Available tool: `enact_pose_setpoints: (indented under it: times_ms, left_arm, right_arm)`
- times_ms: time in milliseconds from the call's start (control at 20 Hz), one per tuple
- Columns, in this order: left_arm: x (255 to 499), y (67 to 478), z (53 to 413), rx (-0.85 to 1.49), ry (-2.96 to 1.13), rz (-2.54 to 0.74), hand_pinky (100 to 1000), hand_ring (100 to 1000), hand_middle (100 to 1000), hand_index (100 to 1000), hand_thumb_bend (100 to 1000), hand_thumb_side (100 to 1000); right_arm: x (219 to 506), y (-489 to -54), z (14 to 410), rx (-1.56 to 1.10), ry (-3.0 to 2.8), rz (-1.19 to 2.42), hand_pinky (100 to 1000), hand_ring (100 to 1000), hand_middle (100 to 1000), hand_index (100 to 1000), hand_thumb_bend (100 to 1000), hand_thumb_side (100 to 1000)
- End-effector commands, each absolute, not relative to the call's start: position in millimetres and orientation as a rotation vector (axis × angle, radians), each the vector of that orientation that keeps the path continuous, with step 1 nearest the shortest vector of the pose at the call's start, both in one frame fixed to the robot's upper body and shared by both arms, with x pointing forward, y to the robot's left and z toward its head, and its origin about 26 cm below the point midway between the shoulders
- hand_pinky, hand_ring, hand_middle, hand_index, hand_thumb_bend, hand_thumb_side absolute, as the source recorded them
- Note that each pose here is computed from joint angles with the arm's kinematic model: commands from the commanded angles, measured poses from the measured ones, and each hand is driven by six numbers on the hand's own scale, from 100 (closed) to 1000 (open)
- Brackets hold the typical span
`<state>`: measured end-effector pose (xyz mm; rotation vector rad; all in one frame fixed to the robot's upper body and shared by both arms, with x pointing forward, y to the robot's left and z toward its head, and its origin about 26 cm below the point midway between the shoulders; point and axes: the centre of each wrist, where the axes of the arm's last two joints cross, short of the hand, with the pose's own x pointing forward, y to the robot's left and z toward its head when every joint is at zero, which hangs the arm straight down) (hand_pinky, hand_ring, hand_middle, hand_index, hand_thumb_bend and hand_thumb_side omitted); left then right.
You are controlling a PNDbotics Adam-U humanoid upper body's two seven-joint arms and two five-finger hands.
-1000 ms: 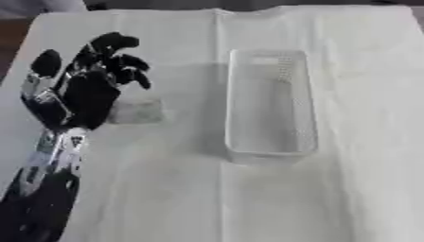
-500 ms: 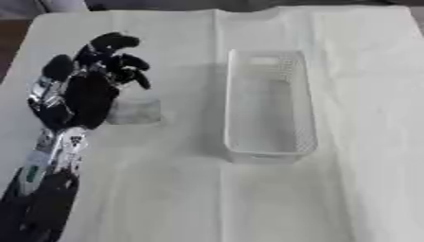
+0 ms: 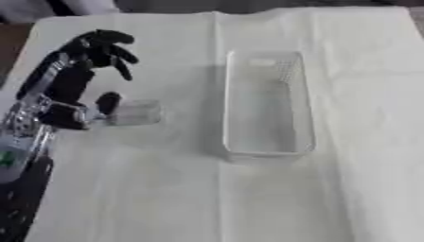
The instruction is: Pick up objects on the table and place them in the box.
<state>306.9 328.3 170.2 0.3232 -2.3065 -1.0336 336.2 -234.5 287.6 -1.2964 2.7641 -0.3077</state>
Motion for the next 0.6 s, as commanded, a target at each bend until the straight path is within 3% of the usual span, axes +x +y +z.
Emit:
enact_pose_setpoints:
  times_ms: [50, 100, 150, 300, 600]
  left_arm:
    - [306, 341, 192, 0.600, -2.188, -1.217, 548, 750, 868, 951, 567, 386]
    - [307, 342, 195, 0.654, -2.160, -1.242, 574, 774, 873, 967, 570, 329]
    - [308, 343, 198, 0.709, -2.128, -1.271, 590, 782, 877, 971, 581, 330]
    - [311, 343, 204, 0.841, -2.046, -1.368, 617, 795, 879, 968, 555, 393]
    - [322, 343, 212, 1.003, -1.931, -1.571, 644, 793, 883, 959, 596, 448]
  right_arm:
    - [335, -235, 291, -0.860, 2.463, -0.542, 827, 893, 941, 942, 100, 863]
    - [335, -235, 290, -0.861, 2.464, -0.541, 826, 892, 940, 941, 100, 862]
    - [335, -234, 290, -0.862, 2.465, -0.540, 826, 892, 940, 941, 100, 862]
    - [335, -233, 290, -0.869, 2.465, -0.534, 824, 890, 939, 940, 100, 861]
    - [336, -230, 288, -0.880, 2.468, -0.530, 823, 890, 938, 937, 100, 860]
